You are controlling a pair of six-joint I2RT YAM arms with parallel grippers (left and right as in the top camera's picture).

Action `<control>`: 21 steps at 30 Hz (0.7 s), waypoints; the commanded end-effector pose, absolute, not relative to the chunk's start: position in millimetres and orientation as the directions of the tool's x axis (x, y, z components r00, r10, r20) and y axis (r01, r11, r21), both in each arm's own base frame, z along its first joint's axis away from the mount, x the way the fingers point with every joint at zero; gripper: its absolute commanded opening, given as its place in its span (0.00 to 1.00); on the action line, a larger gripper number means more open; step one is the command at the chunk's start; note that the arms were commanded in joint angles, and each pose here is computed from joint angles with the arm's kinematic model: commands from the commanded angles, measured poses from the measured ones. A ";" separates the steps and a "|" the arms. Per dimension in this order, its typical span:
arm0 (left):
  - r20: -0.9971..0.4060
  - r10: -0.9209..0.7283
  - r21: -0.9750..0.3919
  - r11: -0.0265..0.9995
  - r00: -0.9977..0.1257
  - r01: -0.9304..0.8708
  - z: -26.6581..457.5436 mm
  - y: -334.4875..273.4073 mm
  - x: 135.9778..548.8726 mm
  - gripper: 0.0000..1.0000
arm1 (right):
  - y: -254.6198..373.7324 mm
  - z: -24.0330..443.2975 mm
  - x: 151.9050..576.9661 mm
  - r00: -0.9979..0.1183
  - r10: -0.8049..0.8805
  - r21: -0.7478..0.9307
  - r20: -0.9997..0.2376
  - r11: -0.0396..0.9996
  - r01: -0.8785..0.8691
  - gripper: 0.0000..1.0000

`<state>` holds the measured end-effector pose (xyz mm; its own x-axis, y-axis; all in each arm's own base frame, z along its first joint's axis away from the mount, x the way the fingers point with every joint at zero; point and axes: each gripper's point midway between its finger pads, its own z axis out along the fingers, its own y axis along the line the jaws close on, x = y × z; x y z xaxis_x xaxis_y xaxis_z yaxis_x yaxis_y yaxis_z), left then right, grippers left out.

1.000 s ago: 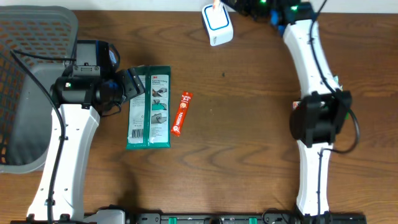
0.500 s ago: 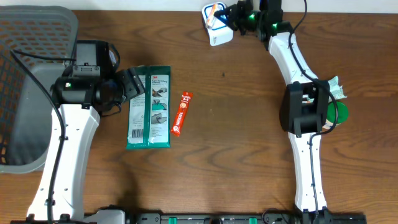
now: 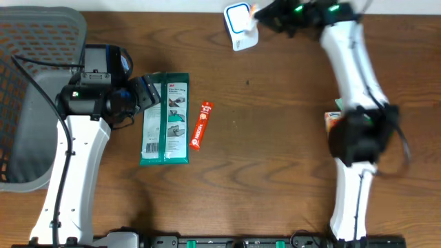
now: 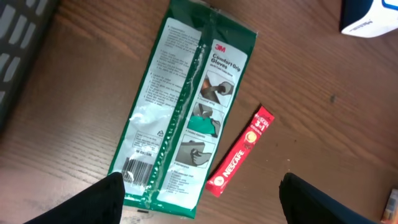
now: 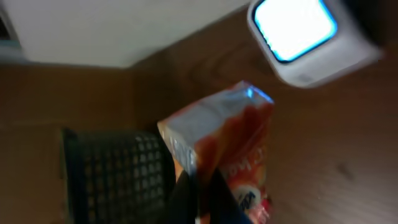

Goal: Scan the item barcode
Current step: 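Carry the orange box to the far right and release it by the jar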

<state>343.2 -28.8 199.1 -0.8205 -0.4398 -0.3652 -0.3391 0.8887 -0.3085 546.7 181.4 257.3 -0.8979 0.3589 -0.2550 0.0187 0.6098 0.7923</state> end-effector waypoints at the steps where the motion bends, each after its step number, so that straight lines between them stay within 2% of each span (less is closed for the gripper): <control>1: -0.376 -0.437 -0.305 0.891 -0.817 -0.336 202.8 -26.8 343.8 0.81 | 117.8 359.6 488.6 -0.730 0.225 0.449 -0.645 0.885 -0.124 0.01; 5: -0.376 -0.437 -0.304 0.891 -0.817 -0.336 202.8 -26.7 343.8 0.80 | 60.1 365.0 419.8 -0.766 0.143 0.189 -0.627 0.982 0.029 0.01; 9: -0.376 -0.437 -0.304 0.891 -0.817 -0.336 202.8 -26.7 343.8 0.80 | 11.4 351.0 359.8 -0.854 0.099 -0.063 -0.511 0.986 0.152 0.01; 14: -0.376 -0.437 -0.305 0.891 -0.817 -0.336 202.8 -26.8 343.8 0.80 | 2.8 314.9 347.6 -0.919 0.068 -0.146 -0.388 0.980 0.134 0.01; 21: -0.376 -0.437 -0.304 0.891 -0.817 -0.336 202.8 -26.7 343.8 0.81 | -6.7 230.5 334.2 -0.983 0.092 -0.209 -0.157 0.970 0.124 0.01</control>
<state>343.1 -28.9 199.1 -0.8207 -0.4398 -0.3647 -0.3391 0.8887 -0.3086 339.2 8.7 253.3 -0.9737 0.0874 -0.2103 0.1209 0.9810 -0.1520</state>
